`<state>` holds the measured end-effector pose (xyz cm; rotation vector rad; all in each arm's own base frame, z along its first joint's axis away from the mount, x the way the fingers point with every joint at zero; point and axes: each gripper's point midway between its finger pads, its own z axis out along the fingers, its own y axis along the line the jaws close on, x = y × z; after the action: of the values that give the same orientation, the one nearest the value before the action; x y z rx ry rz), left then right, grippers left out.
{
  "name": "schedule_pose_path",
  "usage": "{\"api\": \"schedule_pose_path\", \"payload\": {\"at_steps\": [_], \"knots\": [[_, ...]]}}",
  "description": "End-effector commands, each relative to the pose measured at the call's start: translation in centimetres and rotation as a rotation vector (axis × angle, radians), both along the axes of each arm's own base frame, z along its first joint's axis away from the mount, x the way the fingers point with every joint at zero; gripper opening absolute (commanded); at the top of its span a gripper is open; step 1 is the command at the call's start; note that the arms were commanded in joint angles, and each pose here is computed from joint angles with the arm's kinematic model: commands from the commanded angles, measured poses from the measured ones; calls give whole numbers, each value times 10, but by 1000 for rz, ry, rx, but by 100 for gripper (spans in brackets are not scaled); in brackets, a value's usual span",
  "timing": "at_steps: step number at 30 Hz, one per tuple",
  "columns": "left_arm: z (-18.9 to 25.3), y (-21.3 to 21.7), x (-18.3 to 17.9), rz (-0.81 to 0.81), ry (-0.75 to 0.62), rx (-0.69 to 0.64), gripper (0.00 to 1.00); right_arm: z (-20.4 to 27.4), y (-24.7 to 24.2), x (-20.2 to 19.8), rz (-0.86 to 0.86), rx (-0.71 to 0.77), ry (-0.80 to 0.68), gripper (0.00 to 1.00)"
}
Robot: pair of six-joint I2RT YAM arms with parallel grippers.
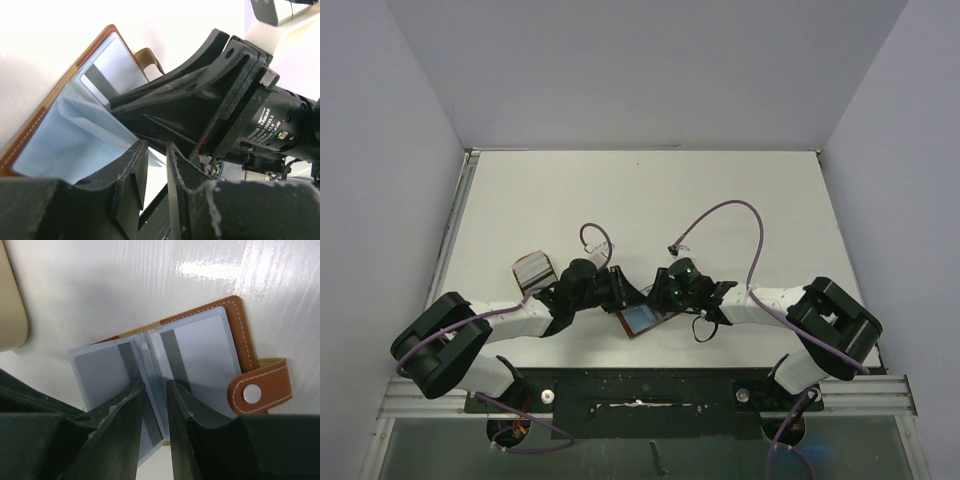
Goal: Put the credit cards into the card holder
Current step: Turn over the card slot in the card holder.
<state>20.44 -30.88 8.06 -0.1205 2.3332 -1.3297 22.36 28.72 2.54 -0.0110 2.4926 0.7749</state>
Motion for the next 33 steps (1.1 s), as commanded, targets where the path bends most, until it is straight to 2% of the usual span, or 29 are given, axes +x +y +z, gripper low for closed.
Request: {"api": "schedule_pose_path", "payload": {"at_steps": [1,6,17,23,30,33], "knots": [[17,-12,13,1,-66,-24,21,13,-1,-3,12,12,-44,29],[11,-14,21,4,-82,6,21,23,-21,2,-39,-67,-85,39],[9,-36,34,-16,-87,29,21,54,-60,1,-107,-117,-168,46],[18,-28,45,65,-134,63,21,61,-65,-5,-99,-80,-187,47],[1,5,41,111,-98,263,22,60,-61,-1,-69,-94,-193,49],[-4,22,34,142,-77,311,24,55,-59,5,-47,-123,-188,51]]}}
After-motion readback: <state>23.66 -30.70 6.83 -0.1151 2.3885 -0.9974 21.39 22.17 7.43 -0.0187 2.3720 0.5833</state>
